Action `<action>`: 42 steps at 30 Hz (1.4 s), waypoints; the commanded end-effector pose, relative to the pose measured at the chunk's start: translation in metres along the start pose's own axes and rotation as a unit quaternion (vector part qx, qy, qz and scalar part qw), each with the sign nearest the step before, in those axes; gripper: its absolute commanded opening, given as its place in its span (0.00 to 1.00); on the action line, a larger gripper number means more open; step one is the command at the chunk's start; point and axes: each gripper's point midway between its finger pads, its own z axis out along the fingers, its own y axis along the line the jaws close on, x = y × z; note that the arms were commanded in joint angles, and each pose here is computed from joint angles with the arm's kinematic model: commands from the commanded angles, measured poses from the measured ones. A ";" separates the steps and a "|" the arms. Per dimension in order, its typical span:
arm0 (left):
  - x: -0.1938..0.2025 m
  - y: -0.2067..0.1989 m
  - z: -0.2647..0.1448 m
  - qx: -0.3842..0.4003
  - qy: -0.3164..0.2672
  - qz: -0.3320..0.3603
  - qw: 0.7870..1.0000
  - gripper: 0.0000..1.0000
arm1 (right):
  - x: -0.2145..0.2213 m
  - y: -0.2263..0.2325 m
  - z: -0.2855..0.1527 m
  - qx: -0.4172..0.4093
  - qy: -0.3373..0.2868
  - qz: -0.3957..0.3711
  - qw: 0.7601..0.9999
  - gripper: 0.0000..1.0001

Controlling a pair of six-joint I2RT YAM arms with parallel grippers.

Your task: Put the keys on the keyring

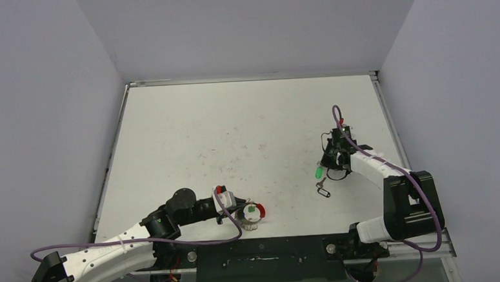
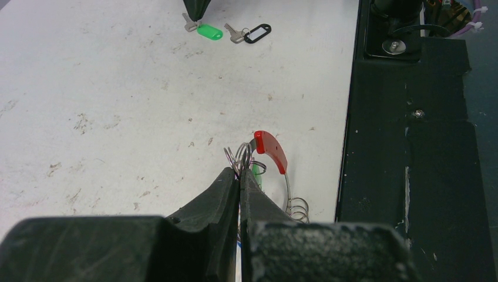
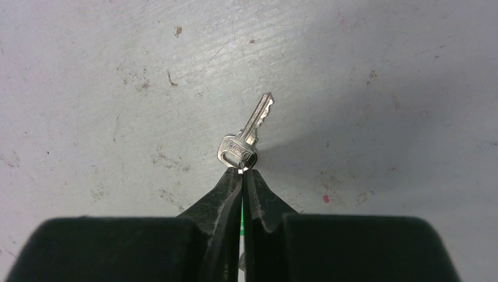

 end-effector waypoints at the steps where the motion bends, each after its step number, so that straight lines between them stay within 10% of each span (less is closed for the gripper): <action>1: -0.023 0.002 0.001 -0.001 -0.038 0.008 0.999 0.00 | -0.018 0.010 -0.006 -0.015 -0.022 -0.006 1.000 0.00; 23: -0.027 0.000 0.002 0.004 -0.040 0.008 0.999 0.00 | -0.045 0.098 -0.116 -0.110 -0.166 -0.214 0.956 0.00; 42: -0.029 -0.001 0.002 0.006 -0.041 0.008 0.999 0.00 | 0.014 0.159 -0.125 -0.151 -0.098 -0.414 0.892 0.00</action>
